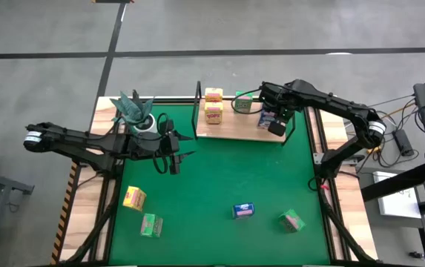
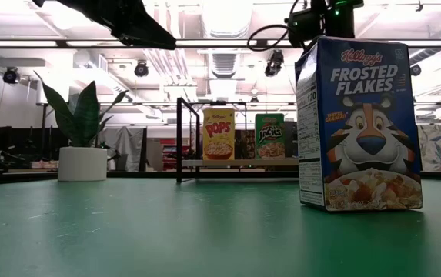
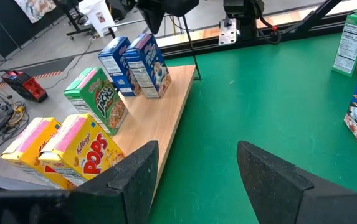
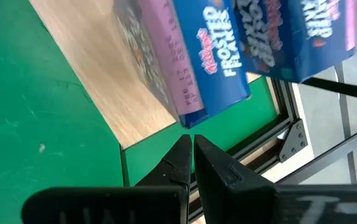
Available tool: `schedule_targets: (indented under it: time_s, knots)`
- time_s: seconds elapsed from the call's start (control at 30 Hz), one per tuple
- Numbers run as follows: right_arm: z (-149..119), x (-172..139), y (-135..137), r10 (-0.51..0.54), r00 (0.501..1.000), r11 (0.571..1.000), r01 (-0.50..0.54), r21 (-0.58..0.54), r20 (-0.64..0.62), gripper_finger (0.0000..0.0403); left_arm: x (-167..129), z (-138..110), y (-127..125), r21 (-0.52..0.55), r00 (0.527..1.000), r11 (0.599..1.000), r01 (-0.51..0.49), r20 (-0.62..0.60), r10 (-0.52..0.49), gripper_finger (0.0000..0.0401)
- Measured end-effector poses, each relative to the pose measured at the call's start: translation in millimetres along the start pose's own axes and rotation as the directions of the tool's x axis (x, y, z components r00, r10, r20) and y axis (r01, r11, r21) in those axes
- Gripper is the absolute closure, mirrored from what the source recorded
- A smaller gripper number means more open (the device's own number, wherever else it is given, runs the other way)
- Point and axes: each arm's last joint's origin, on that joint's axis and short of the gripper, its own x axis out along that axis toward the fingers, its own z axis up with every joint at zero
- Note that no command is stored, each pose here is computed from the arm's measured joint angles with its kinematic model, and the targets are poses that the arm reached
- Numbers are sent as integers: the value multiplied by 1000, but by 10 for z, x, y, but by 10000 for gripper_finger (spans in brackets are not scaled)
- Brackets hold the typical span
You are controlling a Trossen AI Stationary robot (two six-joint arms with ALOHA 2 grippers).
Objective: Stack cereal on shelf
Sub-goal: Put the top blue cereal box on the shelf, then put the blue cereal box on the shelf
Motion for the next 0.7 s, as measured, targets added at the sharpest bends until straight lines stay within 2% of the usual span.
schedule_targets:
  time_s: [0.37, 0.5, 0.7]
  knots:
    - [109, -179, 4, 133, 976, 991, -135, 2, 174, 394, 0, 1, 1, -1, 1000, 1000, 0, 1, 0, 200]
    - [165, -260, 77, 201, 938, 979, -199, -37, 282, 394, 0, 0, 0, 0, 1000, 1000, 0, 0, 0, 200]
    - [208, -514, 369, 252, 849, 967, -199, -160, 465, 394, 0, -12, -2, -5, 1000, 1000, 2, -11, -2, 200]
